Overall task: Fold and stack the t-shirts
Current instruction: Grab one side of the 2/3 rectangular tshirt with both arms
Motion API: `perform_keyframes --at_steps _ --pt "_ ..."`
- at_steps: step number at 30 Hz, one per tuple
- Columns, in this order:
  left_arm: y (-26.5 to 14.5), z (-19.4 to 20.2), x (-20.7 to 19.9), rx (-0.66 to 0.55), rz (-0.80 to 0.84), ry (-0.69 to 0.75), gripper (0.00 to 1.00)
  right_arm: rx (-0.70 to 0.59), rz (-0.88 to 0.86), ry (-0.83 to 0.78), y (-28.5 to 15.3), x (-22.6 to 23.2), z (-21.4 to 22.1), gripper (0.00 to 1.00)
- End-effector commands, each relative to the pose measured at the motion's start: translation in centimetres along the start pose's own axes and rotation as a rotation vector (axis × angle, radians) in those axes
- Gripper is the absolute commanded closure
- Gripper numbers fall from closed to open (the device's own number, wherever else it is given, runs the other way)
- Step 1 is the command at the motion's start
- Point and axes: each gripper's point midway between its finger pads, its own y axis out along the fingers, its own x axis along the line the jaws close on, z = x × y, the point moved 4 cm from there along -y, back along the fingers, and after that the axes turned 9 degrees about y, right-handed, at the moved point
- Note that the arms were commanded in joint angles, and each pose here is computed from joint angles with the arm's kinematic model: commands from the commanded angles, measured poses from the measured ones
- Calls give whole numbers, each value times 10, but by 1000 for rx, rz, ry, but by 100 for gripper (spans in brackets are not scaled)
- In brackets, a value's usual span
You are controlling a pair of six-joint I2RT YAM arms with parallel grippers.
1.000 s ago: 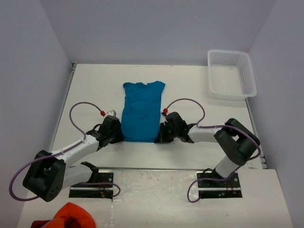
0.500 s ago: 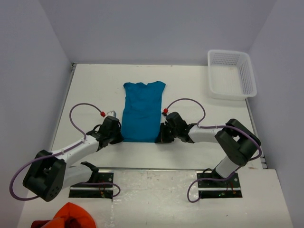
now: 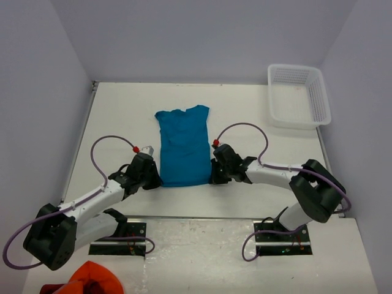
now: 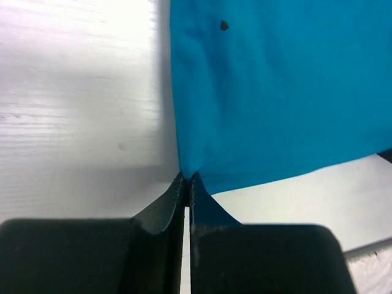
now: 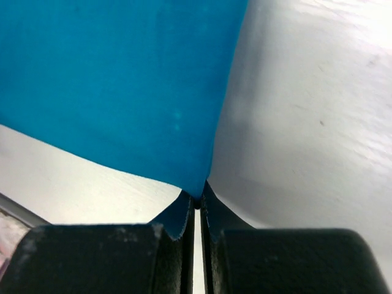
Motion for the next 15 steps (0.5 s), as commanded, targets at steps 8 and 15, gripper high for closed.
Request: perform_keyframes --at_steps 8,15 --pt "-32 -8 -29 -46 90 116 100 -106 137 -106 -62 -7 -2 100" --pt "-39 1 -30 -29 124 120 100 -96 114 -136 -73 3 13 100"
